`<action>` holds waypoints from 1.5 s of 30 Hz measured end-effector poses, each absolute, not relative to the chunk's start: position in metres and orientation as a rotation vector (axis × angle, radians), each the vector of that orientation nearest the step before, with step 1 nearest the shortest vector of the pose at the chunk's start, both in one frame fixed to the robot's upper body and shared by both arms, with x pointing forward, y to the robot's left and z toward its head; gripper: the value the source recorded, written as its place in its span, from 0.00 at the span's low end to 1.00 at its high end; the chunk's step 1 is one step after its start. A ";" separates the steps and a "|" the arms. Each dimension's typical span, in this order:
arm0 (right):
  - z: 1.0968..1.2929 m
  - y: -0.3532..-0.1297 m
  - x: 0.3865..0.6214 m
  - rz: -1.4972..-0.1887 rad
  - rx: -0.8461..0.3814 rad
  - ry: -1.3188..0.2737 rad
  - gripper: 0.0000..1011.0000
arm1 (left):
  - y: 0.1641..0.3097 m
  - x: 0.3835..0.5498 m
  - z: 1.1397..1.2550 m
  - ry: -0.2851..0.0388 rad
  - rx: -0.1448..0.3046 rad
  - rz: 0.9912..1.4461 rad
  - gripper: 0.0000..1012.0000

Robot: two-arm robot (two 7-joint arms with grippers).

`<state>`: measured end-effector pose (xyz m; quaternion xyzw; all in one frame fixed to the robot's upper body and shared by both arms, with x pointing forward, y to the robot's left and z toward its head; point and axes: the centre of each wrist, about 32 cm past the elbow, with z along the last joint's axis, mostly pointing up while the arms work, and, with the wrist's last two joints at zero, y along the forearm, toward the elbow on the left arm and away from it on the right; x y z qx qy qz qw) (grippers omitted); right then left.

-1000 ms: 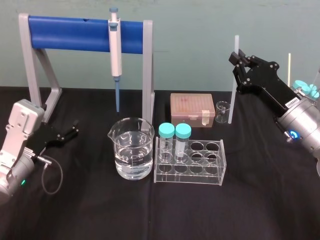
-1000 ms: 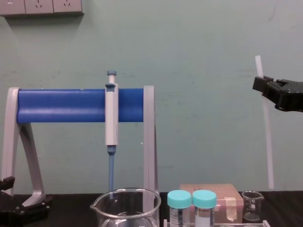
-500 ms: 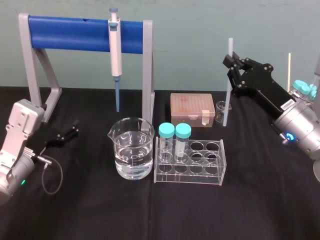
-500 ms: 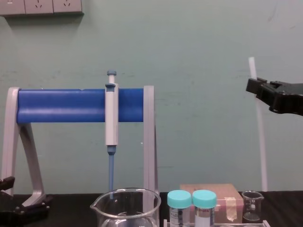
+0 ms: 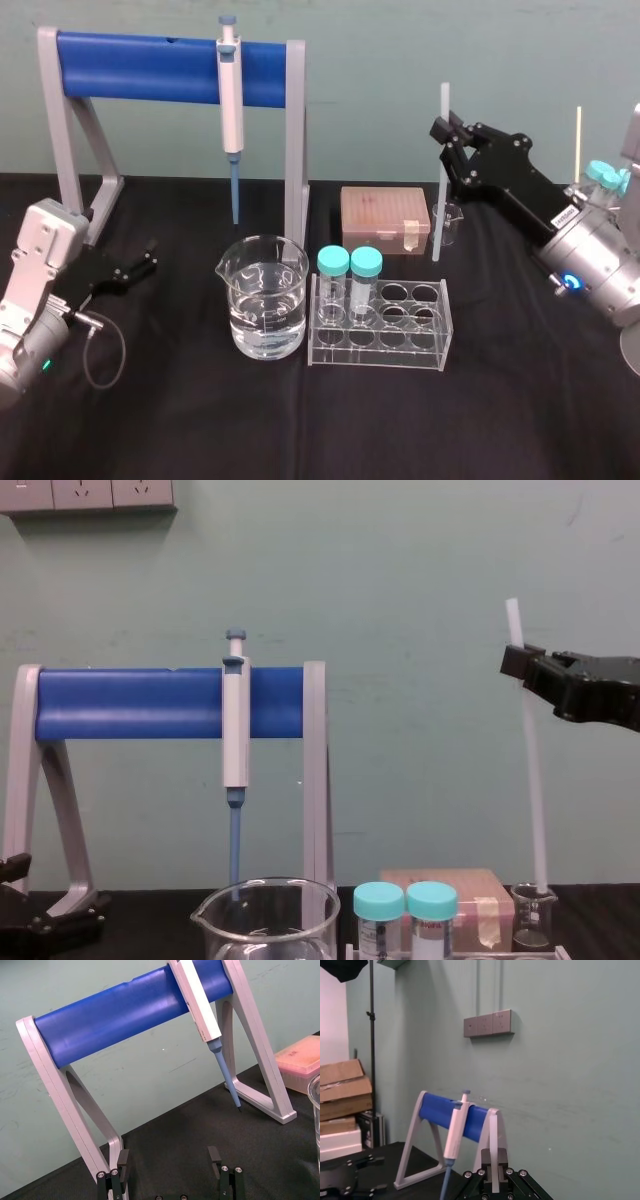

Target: Pick up the stirring rod with one hand, then place it down.

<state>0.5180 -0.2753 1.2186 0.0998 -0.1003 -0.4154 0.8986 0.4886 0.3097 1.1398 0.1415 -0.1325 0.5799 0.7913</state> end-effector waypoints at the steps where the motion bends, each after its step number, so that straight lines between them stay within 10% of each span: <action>1: 1.218 -0.274 0.517 -0.854 0.203 -0.203 0.07 | 0.310 0.489 1.140 -0.285 0.304 1.248 0.99; 45: 1.161 -0.274 0.520 -0.838 0.187 -0.187 0.07 | 0.310 0.489 1.140 -0.285 0.304 1.248 0.99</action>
